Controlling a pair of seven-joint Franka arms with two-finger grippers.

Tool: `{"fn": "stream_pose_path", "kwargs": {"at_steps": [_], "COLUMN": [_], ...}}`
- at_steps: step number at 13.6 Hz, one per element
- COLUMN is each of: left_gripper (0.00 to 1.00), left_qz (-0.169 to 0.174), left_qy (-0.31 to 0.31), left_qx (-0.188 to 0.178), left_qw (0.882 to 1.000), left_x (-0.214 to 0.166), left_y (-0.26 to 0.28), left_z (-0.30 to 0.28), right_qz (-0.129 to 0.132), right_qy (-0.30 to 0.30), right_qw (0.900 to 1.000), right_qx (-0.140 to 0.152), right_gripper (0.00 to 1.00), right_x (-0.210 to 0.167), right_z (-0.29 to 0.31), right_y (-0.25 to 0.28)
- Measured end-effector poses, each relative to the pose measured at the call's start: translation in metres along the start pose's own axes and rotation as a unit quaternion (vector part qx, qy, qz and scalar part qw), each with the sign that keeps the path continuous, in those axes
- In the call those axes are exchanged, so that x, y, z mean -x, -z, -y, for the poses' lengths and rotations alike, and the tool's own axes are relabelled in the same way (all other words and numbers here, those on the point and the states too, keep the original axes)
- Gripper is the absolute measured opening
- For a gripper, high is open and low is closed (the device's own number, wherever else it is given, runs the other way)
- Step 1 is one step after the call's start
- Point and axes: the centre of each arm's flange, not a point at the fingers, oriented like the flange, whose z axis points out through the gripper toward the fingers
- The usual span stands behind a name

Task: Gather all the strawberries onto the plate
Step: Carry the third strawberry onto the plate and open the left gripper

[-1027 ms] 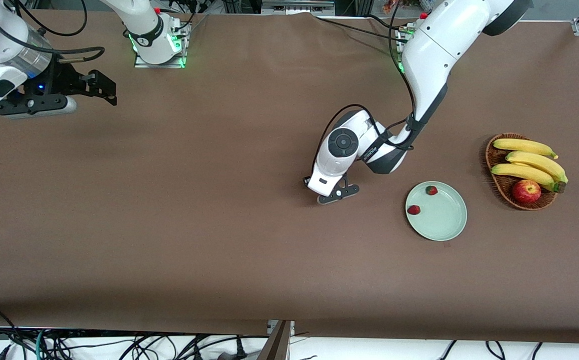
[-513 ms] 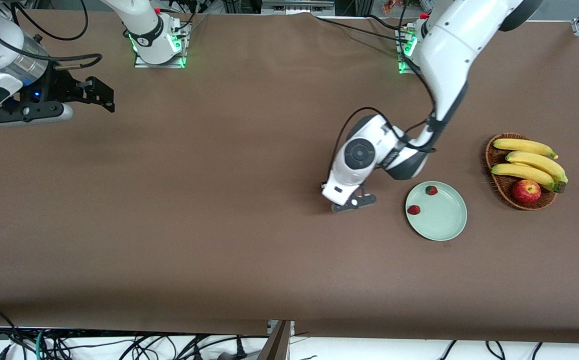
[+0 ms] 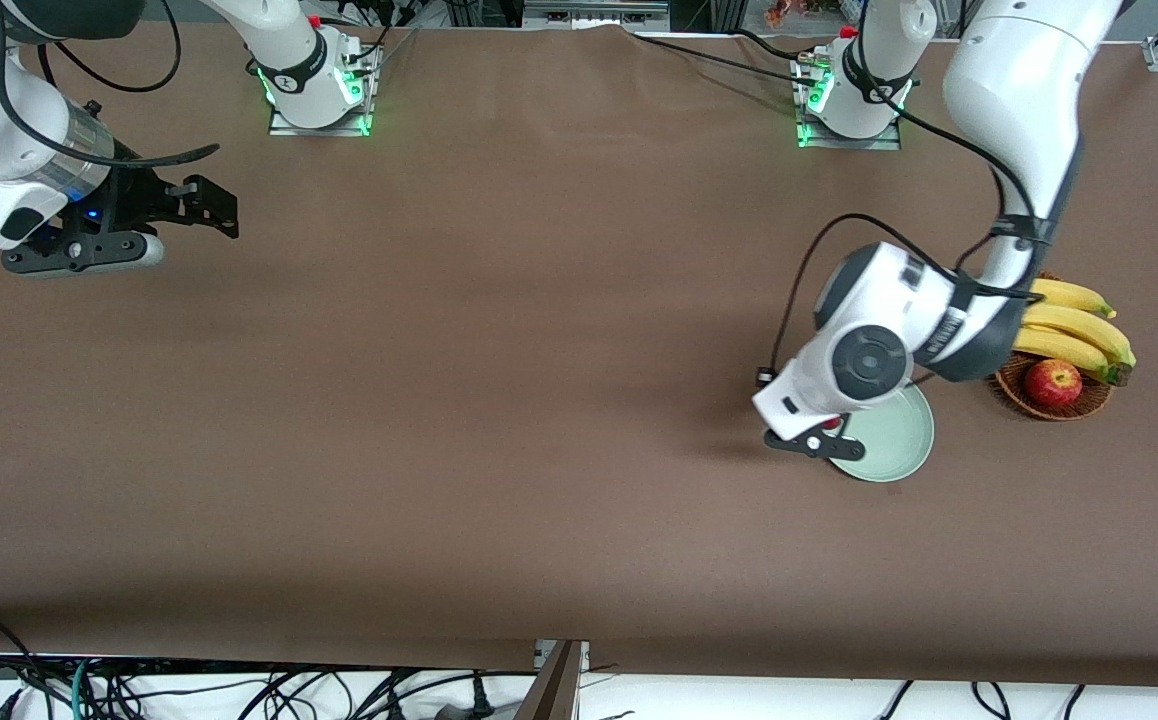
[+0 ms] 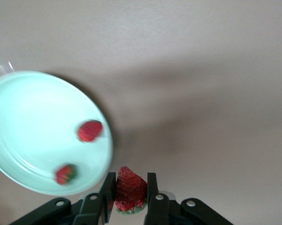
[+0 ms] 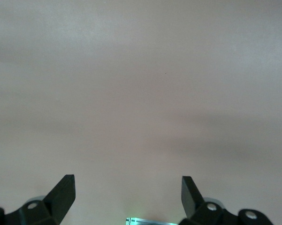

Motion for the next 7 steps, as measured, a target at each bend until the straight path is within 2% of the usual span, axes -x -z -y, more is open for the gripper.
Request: {"fn": "stream_pose_path", "kwargs": {"at_steps": [3,6,7], "left_gripper": [0.31,0.31,0.37], "left_qz": [-0.02,-0.047,-0.056], "left_qy": [-0.122,-0.177,-0.189], "left_qx": [0.018,0.027,0.029], "left_qw": [0.992,0.983,0.98], "left_x": [-0.004,-0.006,-0.006], "left_y": [-0.021,-0.06,-0.071], "left_z": [0.074,0.107,0.115], "right_qz": [-0.003,-0.005,-0.006], "right_qy": [0.0,0.0,0.0], "right_qw": [1.0,1.0,1.0], "right_qx": [0.0,0.0,0.0], "right_gripper": [1.0,1.0,1.0], "right_x": [0.0,0.0,0.0], "right_z": [0.0,0.0,0.0], "right_y": [0.003,0.005,0.006]}}
